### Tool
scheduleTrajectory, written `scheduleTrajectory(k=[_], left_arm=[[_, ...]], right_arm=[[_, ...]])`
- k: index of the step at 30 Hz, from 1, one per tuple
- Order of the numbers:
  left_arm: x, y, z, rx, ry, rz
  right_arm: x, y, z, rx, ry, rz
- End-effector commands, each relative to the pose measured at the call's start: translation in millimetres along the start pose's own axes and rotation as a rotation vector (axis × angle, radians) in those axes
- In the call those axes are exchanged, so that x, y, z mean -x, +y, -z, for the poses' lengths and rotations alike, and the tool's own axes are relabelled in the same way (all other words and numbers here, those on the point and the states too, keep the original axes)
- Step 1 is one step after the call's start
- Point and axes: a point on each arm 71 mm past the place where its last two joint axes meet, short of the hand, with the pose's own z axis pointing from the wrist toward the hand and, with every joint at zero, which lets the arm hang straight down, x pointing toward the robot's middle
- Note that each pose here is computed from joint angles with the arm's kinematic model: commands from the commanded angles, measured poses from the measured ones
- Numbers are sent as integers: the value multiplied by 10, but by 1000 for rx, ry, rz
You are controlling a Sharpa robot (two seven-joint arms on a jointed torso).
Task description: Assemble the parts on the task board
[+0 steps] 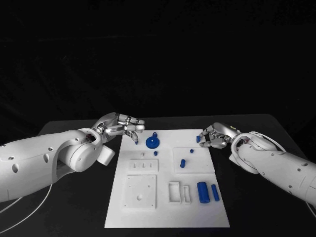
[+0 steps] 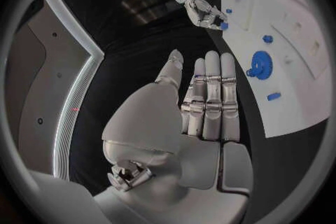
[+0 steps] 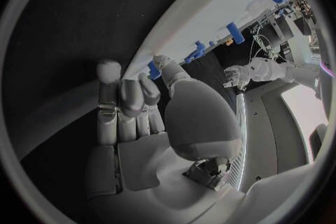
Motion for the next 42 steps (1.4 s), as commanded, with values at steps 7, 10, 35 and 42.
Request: scheduleTrajectory(k=[7,10,35,42], left_arm=[[-31,-9,-15,-4,21,12],[-39,-8,-20,-2,25,12],[-81,3,-37,16,54,15],[-100,7,-47,25,62,14]], right_arm=[[-36,18,-30,2,1,-10],[-46,30,-40,3,1,-12],[-90,79,-79,5,20,-34],[-95,83,-87,-1,24,-57]])
